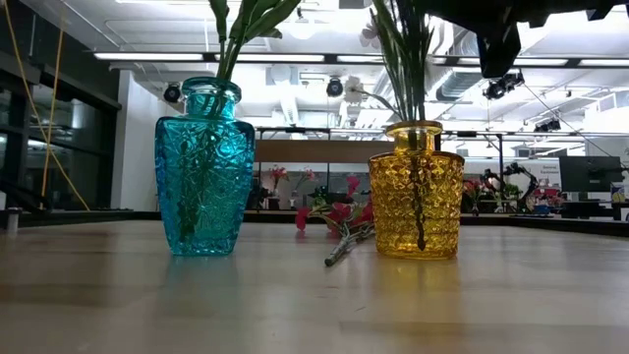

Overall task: Pick and place flowers into a vace then onto a shelf
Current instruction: Put the purple flowers into the yellow vase

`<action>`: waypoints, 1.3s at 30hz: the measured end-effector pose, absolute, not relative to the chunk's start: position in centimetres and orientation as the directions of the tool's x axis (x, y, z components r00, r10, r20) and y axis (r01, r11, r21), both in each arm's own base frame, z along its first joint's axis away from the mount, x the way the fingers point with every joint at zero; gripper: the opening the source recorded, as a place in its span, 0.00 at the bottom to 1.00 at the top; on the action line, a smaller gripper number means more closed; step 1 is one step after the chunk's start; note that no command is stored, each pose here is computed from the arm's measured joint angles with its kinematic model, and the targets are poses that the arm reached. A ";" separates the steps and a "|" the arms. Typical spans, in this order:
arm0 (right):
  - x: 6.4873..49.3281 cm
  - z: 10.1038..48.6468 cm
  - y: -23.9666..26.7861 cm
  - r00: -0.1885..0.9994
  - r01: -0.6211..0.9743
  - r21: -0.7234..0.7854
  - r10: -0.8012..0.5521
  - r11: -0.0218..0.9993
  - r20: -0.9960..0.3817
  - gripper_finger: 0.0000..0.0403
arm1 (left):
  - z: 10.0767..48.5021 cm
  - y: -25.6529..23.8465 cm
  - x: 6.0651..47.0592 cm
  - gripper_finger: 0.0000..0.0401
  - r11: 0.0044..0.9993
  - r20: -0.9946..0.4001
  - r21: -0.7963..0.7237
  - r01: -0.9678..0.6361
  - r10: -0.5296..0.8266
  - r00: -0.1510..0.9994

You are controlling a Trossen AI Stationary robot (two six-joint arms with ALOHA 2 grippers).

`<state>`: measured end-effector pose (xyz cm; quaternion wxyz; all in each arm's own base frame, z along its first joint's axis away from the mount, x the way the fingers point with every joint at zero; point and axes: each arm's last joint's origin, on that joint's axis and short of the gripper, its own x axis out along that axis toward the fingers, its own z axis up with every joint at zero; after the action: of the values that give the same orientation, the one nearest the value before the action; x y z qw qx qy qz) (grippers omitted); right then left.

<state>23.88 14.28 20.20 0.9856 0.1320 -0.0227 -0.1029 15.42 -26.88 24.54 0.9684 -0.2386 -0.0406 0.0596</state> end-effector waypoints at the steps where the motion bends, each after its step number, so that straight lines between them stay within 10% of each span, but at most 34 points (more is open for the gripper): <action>1: 23.9 20.2 14.3 0.979 0.190 0.275 -0.203 0.943 0.018 0.07 | 24.5 -26.9 15.4 0.60 0.879 0.050 -0.466 -0.096 0.135 0.990; 39: 22.9 19.9 16.1 1.000 0.013 0.298 -0.010 0.954 -0.014 0.22 | 24.5 -26.9 15.4 0.60 0.879 0.050 -0.468 -0.096 0.135 0.990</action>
<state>22.92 16.12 19.91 0.9885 0.1508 0.0062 -0.0059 15.42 -26.88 24.55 0.9683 -0.2390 -0.0408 0.0597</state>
